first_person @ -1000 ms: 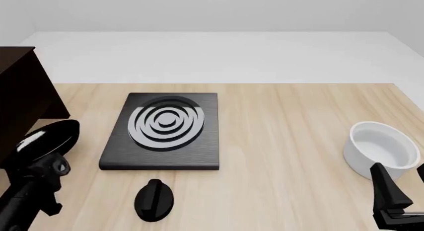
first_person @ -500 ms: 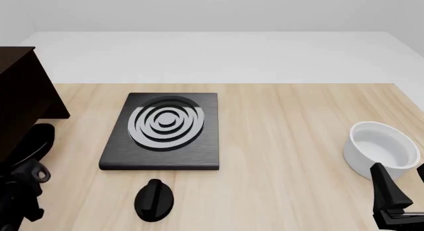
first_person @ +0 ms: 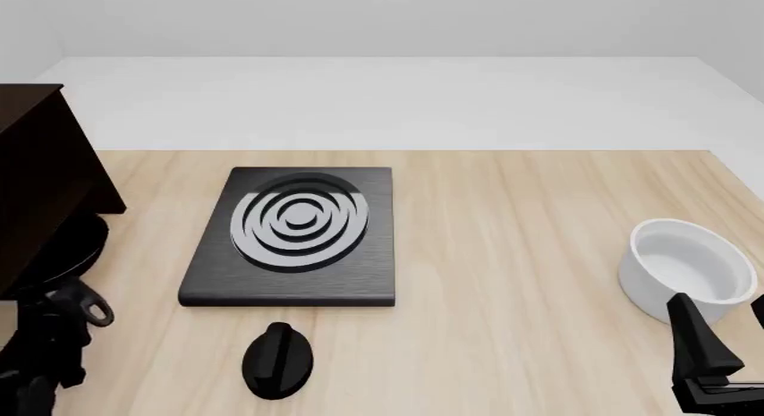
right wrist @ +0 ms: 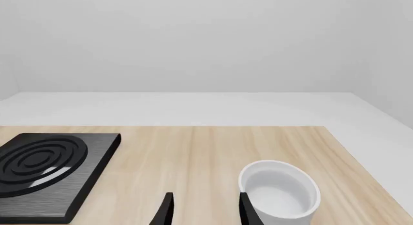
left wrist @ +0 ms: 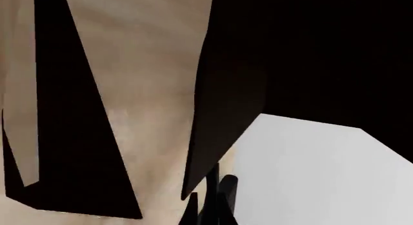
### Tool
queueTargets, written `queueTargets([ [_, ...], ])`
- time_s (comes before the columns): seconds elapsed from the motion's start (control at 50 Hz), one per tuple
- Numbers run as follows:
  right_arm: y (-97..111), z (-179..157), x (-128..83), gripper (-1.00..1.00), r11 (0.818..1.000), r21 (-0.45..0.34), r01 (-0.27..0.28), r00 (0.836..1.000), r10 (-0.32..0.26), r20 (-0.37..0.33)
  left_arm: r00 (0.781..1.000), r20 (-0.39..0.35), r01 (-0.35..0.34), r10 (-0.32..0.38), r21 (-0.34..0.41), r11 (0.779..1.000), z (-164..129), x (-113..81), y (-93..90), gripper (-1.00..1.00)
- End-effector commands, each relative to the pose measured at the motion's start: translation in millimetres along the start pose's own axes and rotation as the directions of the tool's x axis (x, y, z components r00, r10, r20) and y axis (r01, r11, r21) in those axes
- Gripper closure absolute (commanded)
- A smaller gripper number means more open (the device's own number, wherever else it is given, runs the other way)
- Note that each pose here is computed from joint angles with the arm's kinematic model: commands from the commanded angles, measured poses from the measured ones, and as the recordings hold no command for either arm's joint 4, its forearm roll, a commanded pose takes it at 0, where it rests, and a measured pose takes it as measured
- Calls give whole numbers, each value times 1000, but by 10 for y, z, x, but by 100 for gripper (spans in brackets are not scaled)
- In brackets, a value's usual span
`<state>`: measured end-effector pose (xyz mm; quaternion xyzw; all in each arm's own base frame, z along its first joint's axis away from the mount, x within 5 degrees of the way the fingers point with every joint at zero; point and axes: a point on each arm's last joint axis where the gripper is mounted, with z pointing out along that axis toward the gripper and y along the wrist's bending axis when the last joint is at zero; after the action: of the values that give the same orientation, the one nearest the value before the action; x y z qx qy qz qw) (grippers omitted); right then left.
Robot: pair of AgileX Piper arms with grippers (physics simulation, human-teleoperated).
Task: Put the frying pan under the cabinet shelf.
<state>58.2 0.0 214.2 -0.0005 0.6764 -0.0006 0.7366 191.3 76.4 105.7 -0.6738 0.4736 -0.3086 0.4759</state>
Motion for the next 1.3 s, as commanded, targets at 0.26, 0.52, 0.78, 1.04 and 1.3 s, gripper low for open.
queueTargets([
  [0.26,0,0,0,-100,1000,0,0,1000,0,0,980,-138,-150,143,-41,988,215,316,-69,-100],
  [0.52,0,0,0,-100,1000,0,0,1000,0,0,963,-200,-191,182,-29,981,-159,404,-161,-100],
  [0.78,0,0,0,-100,1000,0,0,1000,0,0,939,-265,-228,217,-11,973,-570,449,-208,-100],
  [1.04,0,0,0,-100,1000,0,0,1000,0,0,898,-304,-321,317,37,946,-942,430,-357,-100],
  [1.3,0,0,0,-100,1000,0,0,1000,0,0,845,-334,-403,418,118,908,-1314,406,-666,-100],
])
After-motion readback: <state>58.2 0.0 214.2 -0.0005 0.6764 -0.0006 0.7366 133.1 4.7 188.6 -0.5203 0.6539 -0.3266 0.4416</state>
